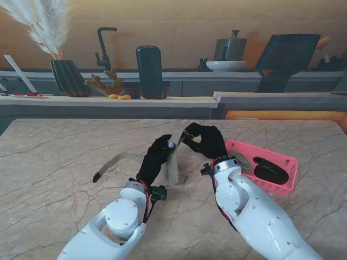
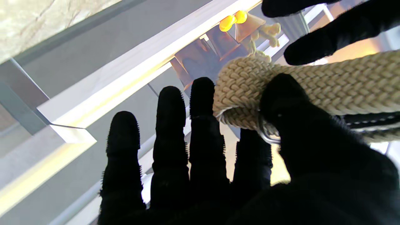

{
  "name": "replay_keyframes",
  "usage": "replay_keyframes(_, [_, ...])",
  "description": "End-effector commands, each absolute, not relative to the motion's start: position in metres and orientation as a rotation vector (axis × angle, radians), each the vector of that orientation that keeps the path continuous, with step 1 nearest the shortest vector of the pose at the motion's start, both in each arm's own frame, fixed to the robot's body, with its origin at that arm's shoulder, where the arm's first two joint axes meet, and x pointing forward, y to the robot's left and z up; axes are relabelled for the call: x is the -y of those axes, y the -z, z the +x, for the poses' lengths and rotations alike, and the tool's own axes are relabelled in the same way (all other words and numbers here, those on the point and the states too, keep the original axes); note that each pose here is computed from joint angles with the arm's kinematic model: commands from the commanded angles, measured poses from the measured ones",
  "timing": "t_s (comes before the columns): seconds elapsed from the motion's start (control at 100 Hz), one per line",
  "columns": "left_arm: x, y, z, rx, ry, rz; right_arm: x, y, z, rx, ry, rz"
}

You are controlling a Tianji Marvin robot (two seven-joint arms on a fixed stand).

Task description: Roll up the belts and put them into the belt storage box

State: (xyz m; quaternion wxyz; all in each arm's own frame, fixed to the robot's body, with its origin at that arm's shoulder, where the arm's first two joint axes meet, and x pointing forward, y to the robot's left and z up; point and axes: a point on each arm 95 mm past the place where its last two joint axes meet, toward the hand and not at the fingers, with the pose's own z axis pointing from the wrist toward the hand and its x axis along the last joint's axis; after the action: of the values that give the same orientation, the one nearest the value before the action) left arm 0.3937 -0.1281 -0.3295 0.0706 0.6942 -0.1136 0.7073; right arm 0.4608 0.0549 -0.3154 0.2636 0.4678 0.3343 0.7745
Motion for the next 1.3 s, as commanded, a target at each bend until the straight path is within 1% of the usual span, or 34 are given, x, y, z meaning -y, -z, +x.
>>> replay_keyframes(0.0, [0.13,0.332,0.394,0.38,-2.158,2.071,-0.07,0.314,0.456,-0.868,-2.123,1.305])
replay_keyframes(0.4, [0.131,0.339,0.4,0.609,-2.322,2.025,-0.088,0.309,0.45,-0.699,-2.153,1.553])
replay_keyframes(0.59, [0.134,0.342,0.403,0.674,-2.349,2.034,-0.102,0.317,0.443,-0.736,-2.179,1.689])
replay_keyframes(0.73, [0.137,0.342,0.404,0.674,-2.377,2.039,-0.112,0.326,0.437,-0.831,-2.195,1.723])
replay_keyframes(0.99, [0.139,0.339,0.403,0.526,-2.359,2.107,-0.125,0.338,0.43,-1.059,-2.268,1.602])
replay_keyframes(1.29, [0.141,0.333,0.399,0.278,-2.255,2.18,-0.12,0.337,0.426,-1.191,-2.296,1.402])
